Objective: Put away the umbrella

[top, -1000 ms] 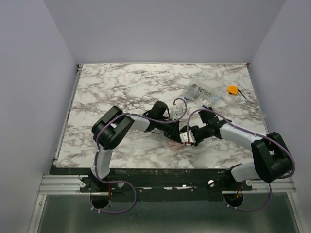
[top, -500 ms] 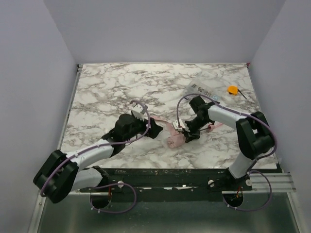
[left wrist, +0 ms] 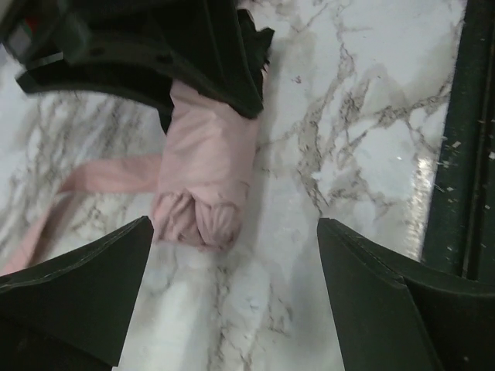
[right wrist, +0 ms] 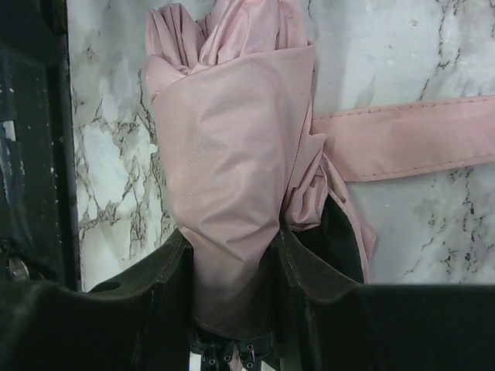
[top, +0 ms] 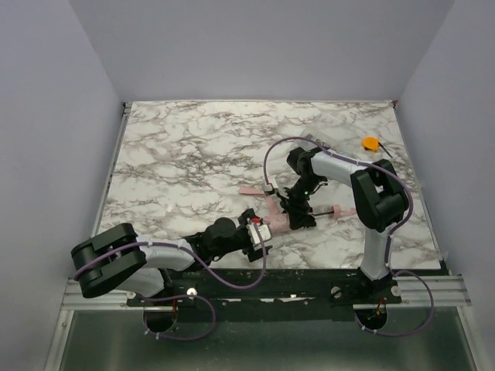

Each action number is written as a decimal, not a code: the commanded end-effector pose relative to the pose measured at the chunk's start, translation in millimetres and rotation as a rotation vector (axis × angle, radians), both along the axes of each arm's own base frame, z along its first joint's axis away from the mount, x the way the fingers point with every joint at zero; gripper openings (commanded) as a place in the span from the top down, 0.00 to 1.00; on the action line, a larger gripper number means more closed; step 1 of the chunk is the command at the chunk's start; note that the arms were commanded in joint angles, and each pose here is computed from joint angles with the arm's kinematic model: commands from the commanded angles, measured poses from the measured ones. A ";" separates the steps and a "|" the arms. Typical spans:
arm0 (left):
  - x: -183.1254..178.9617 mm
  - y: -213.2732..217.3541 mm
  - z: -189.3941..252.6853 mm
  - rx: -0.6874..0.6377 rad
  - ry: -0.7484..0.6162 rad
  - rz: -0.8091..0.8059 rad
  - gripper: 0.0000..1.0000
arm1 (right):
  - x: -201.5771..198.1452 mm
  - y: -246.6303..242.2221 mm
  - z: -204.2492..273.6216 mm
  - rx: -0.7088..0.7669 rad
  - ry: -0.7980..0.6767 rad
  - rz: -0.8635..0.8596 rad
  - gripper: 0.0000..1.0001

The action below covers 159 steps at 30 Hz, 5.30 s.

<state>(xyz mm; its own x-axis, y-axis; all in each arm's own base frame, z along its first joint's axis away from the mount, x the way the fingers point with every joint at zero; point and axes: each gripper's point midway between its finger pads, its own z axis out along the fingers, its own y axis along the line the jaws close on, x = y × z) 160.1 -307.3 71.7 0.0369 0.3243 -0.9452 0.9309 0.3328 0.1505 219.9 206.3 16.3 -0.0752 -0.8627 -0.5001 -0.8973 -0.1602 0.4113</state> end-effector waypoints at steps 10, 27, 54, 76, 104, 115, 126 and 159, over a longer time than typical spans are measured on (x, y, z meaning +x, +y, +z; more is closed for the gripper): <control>34.4 -46.9 -30.4 0.298 -0.237 -0.104 0.21 | -24.1 -47.7 -62.0 -0.327 0.077 0.068 1.00; -4.6 15.2 -127.2 0.393 0.829 0.142 1.00 | 112.8 -2.7 89.0 0.344 -0.391 -0.319 0.13; -44.2 37.5 -163.6 0.345 1.556 0.274 1.00 | 1.1 -26.8 3.9 0.316 -0.648 0.390 0.06; 20.7 14.5 -109.2 0.079 1.354 0.364 0.52 | -36.8 -32.5 -56.5 0.052 -0.492 0.390 1.00; 28.0 64.2 -50.4 -0.271 1.055 0.659 0.09 | -57.7 -37.5 -55.8 -0.015 -0.333 0.345 1.00; 127.8 67.7 -32.0 -0.620 1.069 0.986 0.12 | -61.2 -38.9 -56.4 -0.005 -0.346 0.335 1.00; 192.5 -16.3 58.3 -0.637 1.112 0.590 0.13 | -57.5 -35.8 -56.8 -0.012 -0.344 0.304 1.00; -4.4 28.0 38.4 -0.001 -0.140 -0.035 0.04 | -76.4 -47.9 -70.3 -0.467 0.290 0.039 1.00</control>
